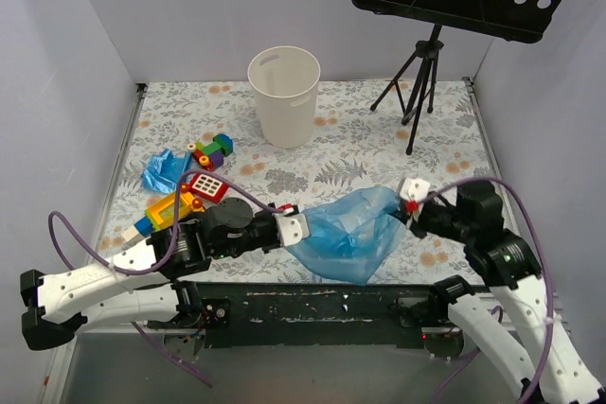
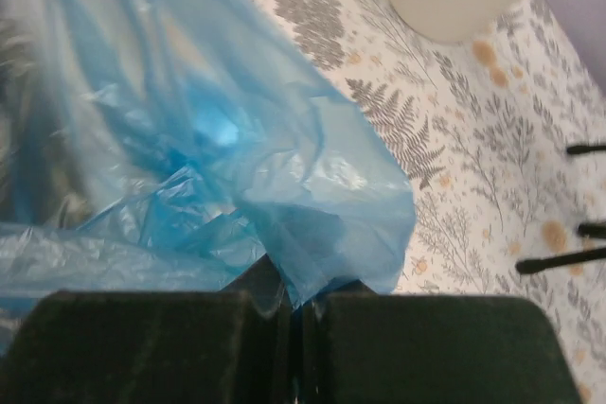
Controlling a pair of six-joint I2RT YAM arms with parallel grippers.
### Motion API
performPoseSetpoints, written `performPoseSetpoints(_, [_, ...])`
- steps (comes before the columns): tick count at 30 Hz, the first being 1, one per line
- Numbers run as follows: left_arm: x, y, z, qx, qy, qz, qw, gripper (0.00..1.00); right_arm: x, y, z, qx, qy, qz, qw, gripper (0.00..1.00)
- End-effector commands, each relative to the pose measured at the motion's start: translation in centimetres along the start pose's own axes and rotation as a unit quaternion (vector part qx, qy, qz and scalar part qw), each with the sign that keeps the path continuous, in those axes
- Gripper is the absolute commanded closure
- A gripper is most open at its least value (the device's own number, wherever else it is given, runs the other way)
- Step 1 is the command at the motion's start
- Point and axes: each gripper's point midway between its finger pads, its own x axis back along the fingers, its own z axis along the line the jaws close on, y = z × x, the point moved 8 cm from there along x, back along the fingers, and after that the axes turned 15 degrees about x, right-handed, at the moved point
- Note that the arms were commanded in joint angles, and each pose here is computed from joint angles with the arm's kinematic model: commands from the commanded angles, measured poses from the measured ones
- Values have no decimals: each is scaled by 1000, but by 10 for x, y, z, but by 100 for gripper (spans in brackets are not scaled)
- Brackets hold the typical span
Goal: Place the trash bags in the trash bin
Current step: Unfold the trash bag at the center of the board.
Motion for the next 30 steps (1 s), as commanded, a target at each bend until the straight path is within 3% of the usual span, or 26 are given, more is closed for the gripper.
performPoseSetpoints(1, [-7,-6,27,66,163,6,984,100,-23,3,-64,-86,-137,44,986,99])
performPoseSetpoints(5, [-23,32,90,107,274,-25,955,100,-53,24,-136,-54,-182,32,981,99])
performPoseSetpoints(8, [-20,81,178,152,422,-94,889,100,-62,68,-216,-2,-263,-1,965,99])
performPoseSetpoints(11, [2,173,256,150,492,-233,826,100,-51,127,-293,92,-377,-66,919,99])
performPoseSetpoints(12, [17,218,270,137,495,-301,804,100,-39,154,-315,125,-415,-95,896,99])
performPoseSetpoints(14, [27,289,284,90,465,-400,785,100,-9,208,-348,188,-483,-159,840,99])
performPoseSetpoints(15, [68,342,271,54,433,-498,750,100,6,236,-362,217,-513,-196,807,99])
performPoseSetpoints(16, [72,365,264,14,392,-551,737,100,28,263,-367,248,-537,-234,771,99])
performPoseSetpoints(17, [84,385,249,-44,363,-605,708,100,51,292,-367,287,-557,-273,730,99])
performPoseSetpoints(19, [78,407,198,-213,337,-646,651,100,74,323,-361,349,-575,-319,667,99])
performPoseSetpoints(21, [60,407,154,-334,316,-634,623,100,90,336,-342,400,-569,-327,640,99])
performPoseSetpoints(23, [31,383,130,-356,277,-610,652,100,78,309,-322,402,-544,-298,673,99])
performPoseSetpoints(24, [26,367,124,-338,272,-594,677,100,59,276,-305,399,-519,-266,707,99])
performPoseSetpoints(26, [-8,296,119,-312,248,-509,763,100,9,185,-255,381,-434,-177,797,99])
performPoseSetpoints(27, [-13,242,112,-295,238,-449,809,100,-33,106,-210,344,-348,-112,865,99])
performPoseSetpoints(28, [-35,167,99,-277,198,-364,867,100,-50,51,-158,312,-249,-64,915,99])
performPoseSetpoints(29, [-37,97,74,-285,111,-277,911,100,-54,17,-108,296,-144,-45,943,99])
performPoseSetpoints(30, [-37,7,37,-325,-33,-147,934,100,-53,-21,-44,260,12,-25,965,99])
